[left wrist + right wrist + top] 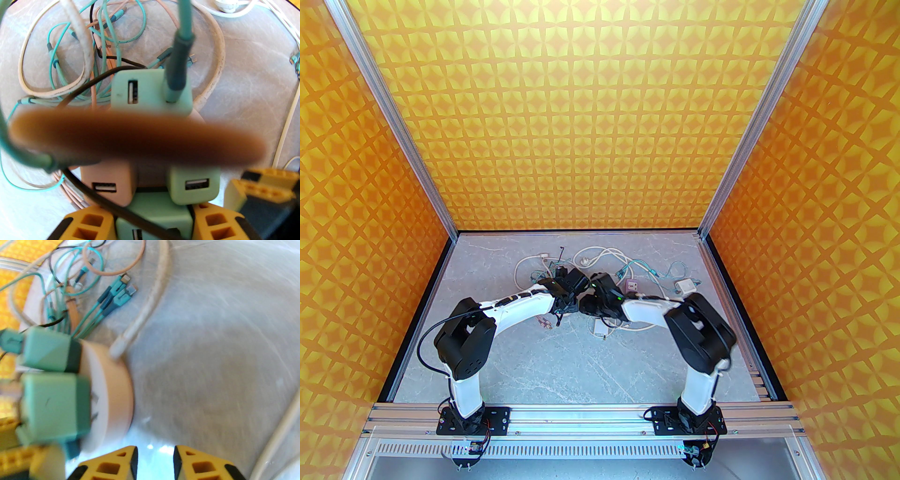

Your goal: Pull the plug off the socket

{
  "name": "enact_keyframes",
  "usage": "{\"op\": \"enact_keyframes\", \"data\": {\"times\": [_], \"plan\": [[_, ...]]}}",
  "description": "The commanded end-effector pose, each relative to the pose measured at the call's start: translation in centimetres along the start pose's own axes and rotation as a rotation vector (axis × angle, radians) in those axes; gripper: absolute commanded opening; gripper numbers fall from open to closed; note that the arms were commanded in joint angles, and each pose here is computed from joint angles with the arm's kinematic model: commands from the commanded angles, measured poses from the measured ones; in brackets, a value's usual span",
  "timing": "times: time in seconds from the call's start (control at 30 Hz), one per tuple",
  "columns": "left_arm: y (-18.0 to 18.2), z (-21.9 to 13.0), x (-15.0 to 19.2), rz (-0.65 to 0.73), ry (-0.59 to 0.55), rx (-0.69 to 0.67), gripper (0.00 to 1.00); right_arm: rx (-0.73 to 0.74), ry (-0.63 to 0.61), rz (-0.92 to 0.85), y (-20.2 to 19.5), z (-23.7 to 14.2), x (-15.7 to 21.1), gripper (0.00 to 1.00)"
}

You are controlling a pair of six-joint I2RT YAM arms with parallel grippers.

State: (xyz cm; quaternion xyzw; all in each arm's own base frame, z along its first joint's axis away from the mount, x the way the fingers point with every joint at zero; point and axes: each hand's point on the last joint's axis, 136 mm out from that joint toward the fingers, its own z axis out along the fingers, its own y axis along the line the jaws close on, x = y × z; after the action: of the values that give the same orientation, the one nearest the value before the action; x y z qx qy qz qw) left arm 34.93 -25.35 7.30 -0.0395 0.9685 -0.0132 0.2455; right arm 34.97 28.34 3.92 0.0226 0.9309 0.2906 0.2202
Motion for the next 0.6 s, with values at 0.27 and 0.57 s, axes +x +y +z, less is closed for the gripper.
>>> {"op": "enact_keyframes", "data": {"times": [0.27,0.57], "plan": [[-1.9,-0.3,-0.5,-0.083,-0.011,0.080,0.29,-0.298,-0.076,0.232,3.0,1.4,-0.8,0.16],[-2.1,-0.2,-0.6,-0.073,-0.007,0.081,0.29,-0.415,-0.089,0.345,2.4,2.1,-1.4,0.29]]}}
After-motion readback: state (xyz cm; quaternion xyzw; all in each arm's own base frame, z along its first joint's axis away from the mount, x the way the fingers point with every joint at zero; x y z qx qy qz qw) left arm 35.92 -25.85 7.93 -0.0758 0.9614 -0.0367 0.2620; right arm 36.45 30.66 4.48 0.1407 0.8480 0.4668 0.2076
